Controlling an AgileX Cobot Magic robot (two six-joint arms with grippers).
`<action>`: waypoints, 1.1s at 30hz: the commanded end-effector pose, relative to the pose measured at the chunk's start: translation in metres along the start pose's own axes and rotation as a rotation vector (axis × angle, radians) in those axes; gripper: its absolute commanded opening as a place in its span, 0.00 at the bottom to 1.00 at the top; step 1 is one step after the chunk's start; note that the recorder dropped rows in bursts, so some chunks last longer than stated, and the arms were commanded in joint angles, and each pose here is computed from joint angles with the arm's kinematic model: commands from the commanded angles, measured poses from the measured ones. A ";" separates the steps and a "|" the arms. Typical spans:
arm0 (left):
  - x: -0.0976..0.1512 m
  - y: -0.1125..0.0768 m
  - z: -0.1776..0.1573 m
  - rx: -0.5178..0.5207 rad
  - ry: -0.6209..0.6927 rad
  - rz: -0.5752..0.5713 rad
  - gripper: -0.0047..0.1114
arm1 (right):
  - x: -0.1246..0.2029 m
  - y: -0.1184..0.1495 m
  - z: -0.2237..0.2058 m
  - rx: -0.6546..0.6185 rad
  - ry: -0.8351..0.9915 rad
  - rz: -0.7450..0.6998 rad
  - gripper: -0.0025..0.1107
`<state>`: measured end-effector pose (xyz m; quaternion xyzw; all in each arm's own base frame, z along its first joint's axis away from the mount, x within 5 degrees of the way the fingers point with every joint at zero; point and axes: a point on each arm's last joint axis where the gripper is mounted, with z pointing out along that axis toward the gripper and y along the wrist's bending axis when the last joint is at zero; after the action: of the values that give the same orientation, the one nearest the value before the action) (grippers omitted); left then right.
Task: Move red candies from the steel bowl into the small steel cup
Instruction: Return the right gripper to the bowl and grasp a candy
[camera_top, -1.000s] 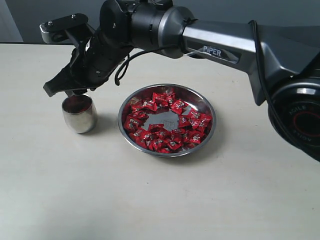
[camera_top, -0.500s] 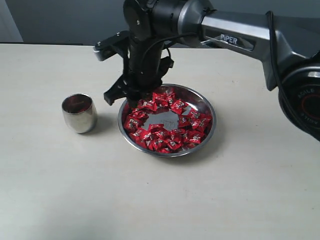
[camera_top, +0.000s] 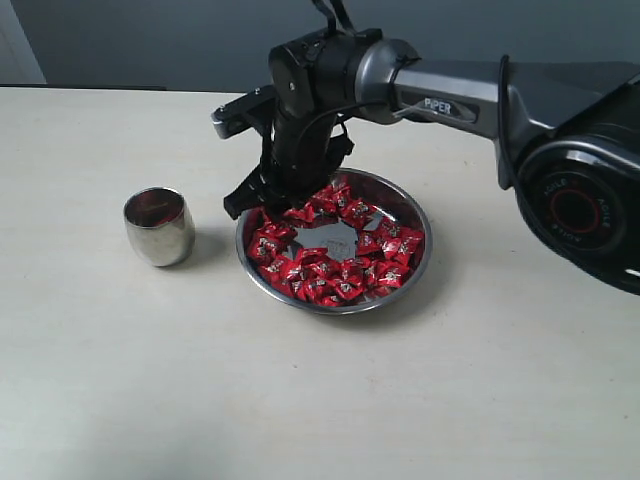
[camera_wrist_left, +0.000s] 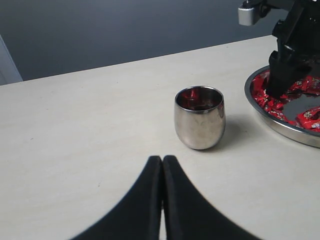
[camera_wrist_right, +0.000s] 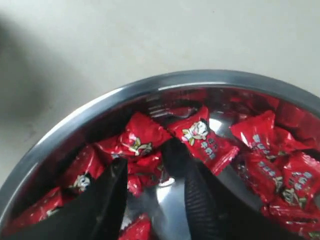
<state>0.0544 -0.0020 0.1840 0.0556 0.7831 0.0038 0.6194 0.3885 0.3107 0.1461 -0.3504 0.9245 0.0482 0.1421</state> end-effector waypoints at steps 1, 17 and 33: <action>-0.001 0.000 0.000 0.004 -0.015 -0.006 0.04 | -0.002 -0.005 0.007 0.027 -0.031 -0.014 0.36; -0.001 0.000 0.000 0.004 -0.015 -0.006 0.04 | 0.000 -0.012 0.020 0.102 -0.021 -0.052 0.36; -0.001 0.000 0.000 0.004 -0.015 -0.006 0.04 | -0.001 -0.010 0.001 0.096 -0.006 -0.015 0.02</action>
<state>0.0544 -0.0020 0.1840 0.0556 0.7831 0.0038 0.6194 0.3961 0.3053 0.1246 -0.3549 0.9232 -0.0031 0.1476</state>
